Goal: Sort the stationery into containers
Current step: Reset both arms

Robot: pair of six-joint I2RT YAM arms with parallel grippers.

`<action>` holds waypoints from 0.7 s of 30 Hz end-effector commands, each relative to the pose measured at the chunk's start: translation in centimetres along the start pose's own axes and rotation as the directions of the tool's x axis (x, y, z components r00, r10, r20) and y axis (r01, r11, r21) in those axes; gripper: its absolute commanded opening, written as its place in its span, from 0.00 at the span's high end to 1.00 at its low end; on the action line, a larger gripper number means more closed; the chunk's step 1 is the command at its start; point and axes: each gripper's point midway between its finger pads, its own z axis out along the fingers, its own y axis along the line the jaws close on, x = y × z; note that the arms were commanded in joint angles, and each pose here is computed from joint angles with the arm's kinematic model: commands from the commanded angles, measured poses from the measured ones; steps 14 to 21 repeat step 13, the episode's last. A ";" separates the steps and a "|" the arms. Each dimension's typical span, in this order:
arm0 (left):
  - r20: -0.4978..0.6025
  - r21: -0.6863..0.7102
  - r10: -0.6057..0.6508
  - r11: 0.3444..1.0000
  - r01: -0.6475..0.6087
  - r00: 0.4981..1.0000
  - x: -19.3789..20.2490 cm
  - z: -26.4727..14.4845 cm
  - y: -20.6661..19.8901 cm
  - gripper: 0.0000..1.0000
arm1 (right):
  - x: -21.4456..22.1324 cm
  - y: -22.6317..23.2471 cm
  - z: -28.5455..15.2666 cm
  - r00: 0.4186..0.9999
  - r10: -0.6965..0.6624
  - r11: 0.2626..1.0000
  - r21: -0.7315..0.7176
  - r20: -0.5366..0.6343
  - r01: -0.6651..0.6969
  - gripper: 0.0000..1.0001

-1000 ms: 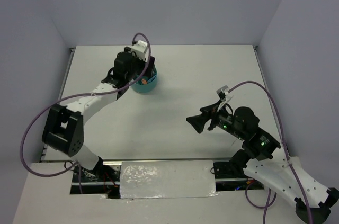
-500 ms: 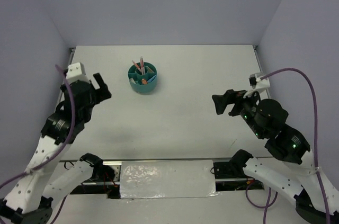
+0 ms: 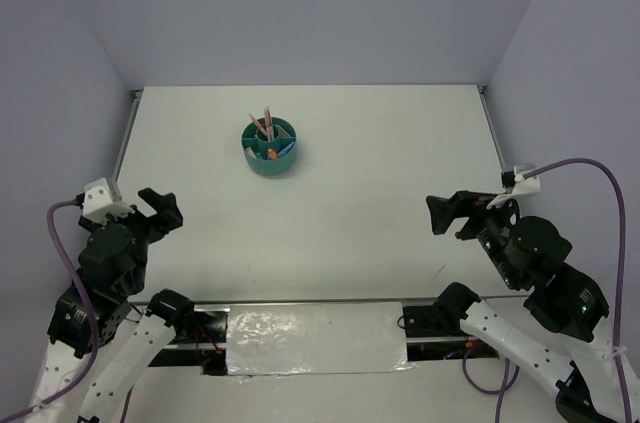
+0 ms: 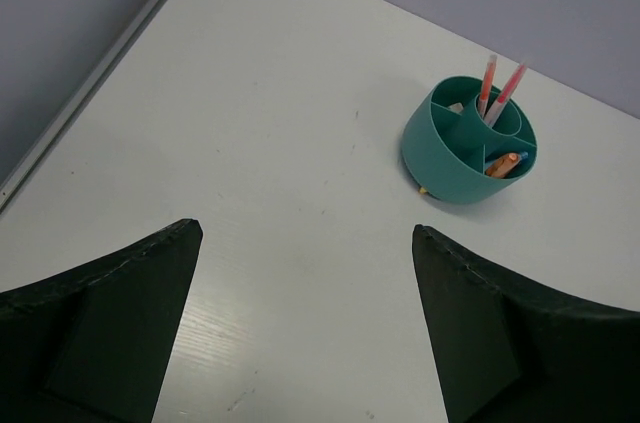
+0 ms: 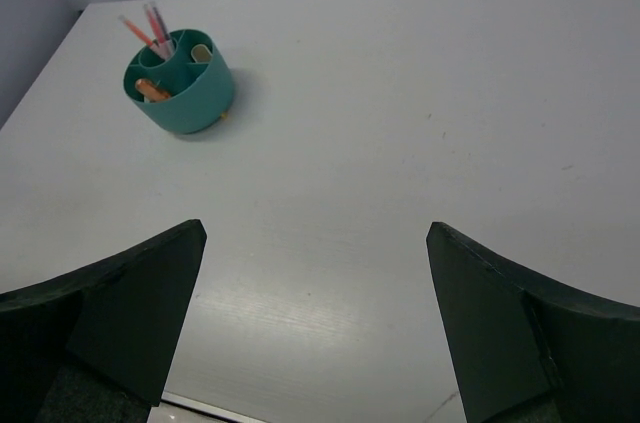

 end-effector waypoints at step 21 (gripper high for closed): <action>-0.010 0.070 0.021 0.997 -0.020 1.000 0.2 0.7 -1.7 0.01 | 1.9 0.2 0.2 0.998 0.007 1.000 -0.012 -0.056 -0.008 0.00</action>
